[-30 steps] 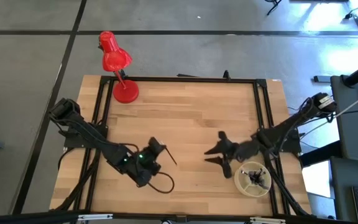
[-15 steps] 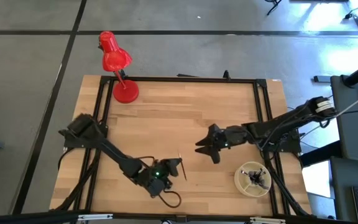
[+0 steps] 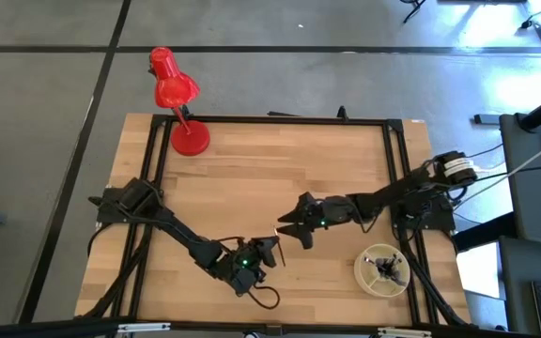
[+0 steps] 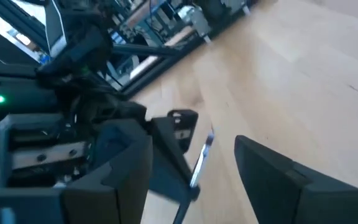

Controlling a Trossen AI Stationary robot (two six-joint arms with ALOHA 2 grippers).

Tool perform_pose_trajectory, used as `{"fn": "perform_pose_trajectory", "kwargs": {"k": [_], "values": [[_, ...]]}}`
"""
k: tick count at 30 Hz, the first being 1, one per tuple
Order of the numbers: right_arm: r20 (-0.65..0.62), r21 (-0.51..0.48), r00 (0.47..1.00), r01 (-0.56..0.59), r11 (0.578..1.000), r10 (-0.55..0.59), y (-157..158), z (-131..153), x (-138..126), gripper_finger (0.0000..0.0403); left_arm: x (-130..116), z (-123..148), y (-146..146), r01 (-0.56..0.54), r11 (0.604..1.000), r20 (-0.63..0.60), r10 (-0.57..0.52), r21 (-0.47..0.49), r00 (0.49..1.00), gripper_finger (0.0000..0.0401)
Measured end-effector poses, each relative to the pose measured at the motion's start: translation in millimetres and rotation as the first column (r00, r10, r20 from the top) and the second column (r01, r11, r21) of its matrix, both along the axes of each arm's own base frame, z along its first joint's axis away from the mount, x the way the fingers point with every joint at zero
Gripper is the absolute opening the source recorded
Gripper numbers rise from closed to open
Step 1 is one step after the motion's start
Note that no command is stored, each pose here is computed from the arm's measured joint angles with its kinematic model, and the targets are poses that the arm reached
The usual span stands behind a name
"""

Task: Pick & Place Makeup Supplies
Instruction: Put the makeup brush into the organizer

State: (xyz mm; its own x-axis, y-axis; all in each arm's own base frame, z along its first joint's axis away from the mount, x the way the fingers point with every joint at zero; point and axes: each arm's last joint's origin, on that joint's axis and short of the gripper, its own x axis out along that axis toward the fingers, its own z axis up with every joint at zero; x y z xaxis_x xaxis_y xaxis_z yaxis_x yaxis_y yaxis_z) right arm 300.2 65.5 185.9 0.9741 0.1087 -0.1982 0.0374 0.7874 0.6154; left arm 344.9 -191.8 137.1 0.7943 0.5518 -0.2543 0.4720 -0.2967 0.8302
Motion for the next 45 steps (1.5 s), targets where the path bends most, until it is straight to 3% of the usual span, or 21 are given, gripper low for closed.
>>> {"fn": "perform_pose_trajectory", "kwargs": {"k": [12, 16, 21, 25, 30, 33, 38, 42, 45], "values": [[-0.046, 0.036, 0.997, -0.068, 0.997, 0.069, 5, -13, 29, 0.0172, 3, 2, 1, -0.005, 1.000, 0.026, 0.006, -0.014, 1.000, 0.0019], [-0.053, 0.034, 0.996, -0.065, 0.997, 0.066, 5, -14, 31, 0.0119, 3, 4, 1, -0.009, 1.000, 0.043, 0.010, -0.026, 0.999, 0.0019], [-0.046, 0.029, 0.997, -0.057, 0.998, 0.058, 5, -13, 29, 0.0023, 2, 4, 2, -0.065, 0.996, 0.097, 0.071, -0.062, 0.993, 0.0020], [-0.047, -0.017, 0.997, -0.070, 0.997, 0.069, 5, -11, 27, 0.0022, 2, 5, 2, -0.093, 0.985, 0.160, 0.116, -0.146, 0.980, 0.0021], [-0.086, -0.185, 0.996, -0.045, 0.982, 0.030, 1, 15, 10, 0.0016, 2, 6, 3, -0.135, 0.949, 0.270, 0.214, -0.284, 0.939, 0.0042], [-0.097, -0.312, 0.995, 0.003, 0.950, -0.035, 3, 44, -15, 0.0016, 2, 7, 3, -0.130, 0.892, 0.361, 0.304, -0.433, 0.882, 0.0059], [-0.106, -0.443, 0.990, 0.033, 0.896, -0.089, 10, 90, -81, 0.0017, 3, 9, 4, -0.011, 0.681, 0.458, 0.505, -0.732, 0.732, 0.0088], [-0.132, -0.312, 0.990, -0.001, 0.950, -0.042, 8, 111, -139, 0.0017, 9, 9, 16, 0.048, 0.561, 0.436, 0.584, -0.826, 0.685, 0.0096], [-0.159, -0.278, 0.986, -0.098, 0.955, 0.055, 6, 116, -176, 0.0017, 14, 14, 25, 0.105, 0.421, 0.367, 0.611, -0.901, 0.701, 0.0090]]}}
